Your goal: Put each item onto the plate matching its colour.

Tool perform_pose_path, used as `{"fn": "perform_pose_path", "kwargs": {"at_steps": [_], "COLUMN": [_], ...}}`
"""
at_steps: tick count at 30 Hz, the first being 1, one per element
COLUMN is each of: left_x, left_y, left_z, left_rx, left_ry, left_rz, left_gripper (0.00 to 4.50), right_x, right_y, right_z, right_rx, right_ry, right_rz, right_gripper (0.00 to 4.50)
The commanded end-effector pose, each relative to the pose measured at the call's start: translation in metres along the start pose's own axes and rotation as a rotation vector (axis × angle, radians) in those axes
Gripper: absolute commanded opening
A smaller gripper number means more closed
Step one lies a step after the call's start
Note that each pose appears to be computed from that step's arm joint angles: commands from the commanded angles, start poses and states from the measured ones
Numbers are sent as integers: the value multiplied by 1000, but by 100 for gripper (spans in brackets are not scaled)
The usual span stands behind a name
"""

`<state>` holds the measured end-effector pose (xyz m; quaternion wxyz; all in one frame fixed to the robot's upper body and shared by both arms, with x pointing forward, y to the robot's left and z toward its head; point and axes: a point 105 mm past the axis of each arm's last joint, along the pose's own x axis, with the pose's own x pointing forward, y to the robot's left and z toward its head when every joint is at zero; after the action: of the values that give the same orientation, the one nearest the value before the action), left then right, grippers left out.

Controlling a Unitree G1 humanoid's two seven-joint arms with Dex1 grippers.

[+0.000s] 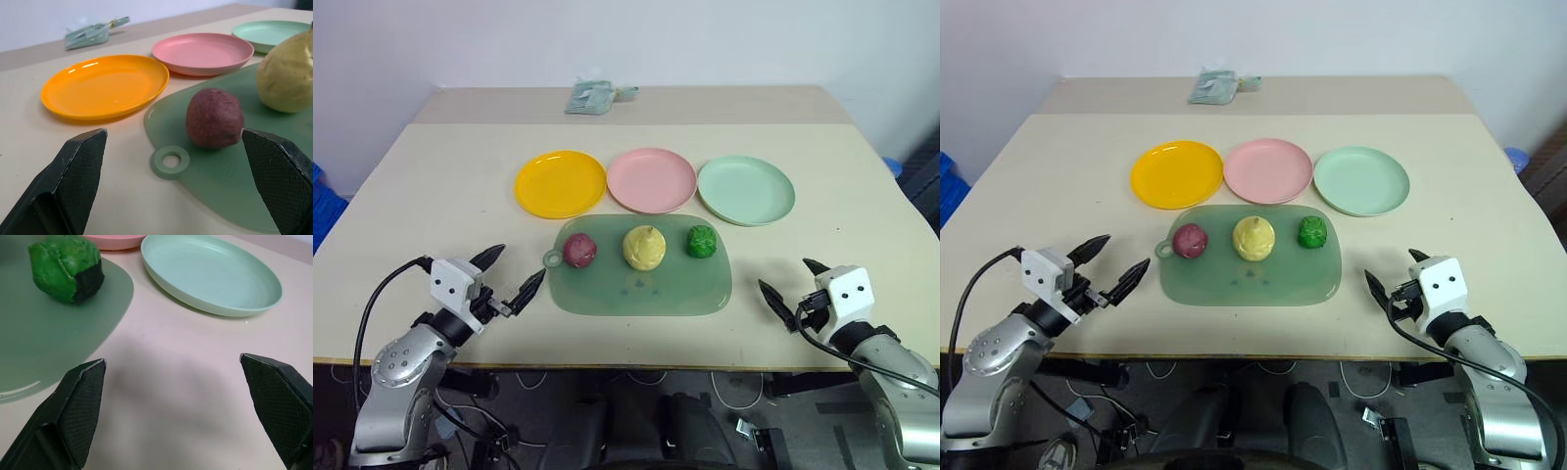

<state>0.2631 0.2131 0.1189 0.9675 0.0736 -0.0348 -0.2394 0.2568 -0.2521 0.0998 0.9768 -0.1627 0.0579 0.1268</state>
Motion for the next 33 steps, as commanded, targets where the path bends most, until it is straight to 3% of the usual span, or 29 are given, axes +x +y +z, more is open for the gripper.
{"fn": "perform_pose_path", "kwargs": {"at_steps": [1, 10, 21, 33], "left_x": [2, 2, 26, 67], "left_y": [2, 1, 12, -12], "left_z": [7, -2, -3, 21], "left_rx": [21, -38, -69, -58], "left_ry": [-39, -14, 87, 155], "left_rz": [1, 18, 65, -82], "left_gripper": [449, 449, 449, 449], "right_x": [2, 6, 5, 17], "right_y": [0, 1, 33, 54], "right_z": [8, 24, 93, 116], "right_rx": [-11, 52, -71, -97], "right_ry": [-44, -118, -289, -353], "right_rz": [4, 99, 480, 629], "right_gripper": [448, 448, 448, 448]}}
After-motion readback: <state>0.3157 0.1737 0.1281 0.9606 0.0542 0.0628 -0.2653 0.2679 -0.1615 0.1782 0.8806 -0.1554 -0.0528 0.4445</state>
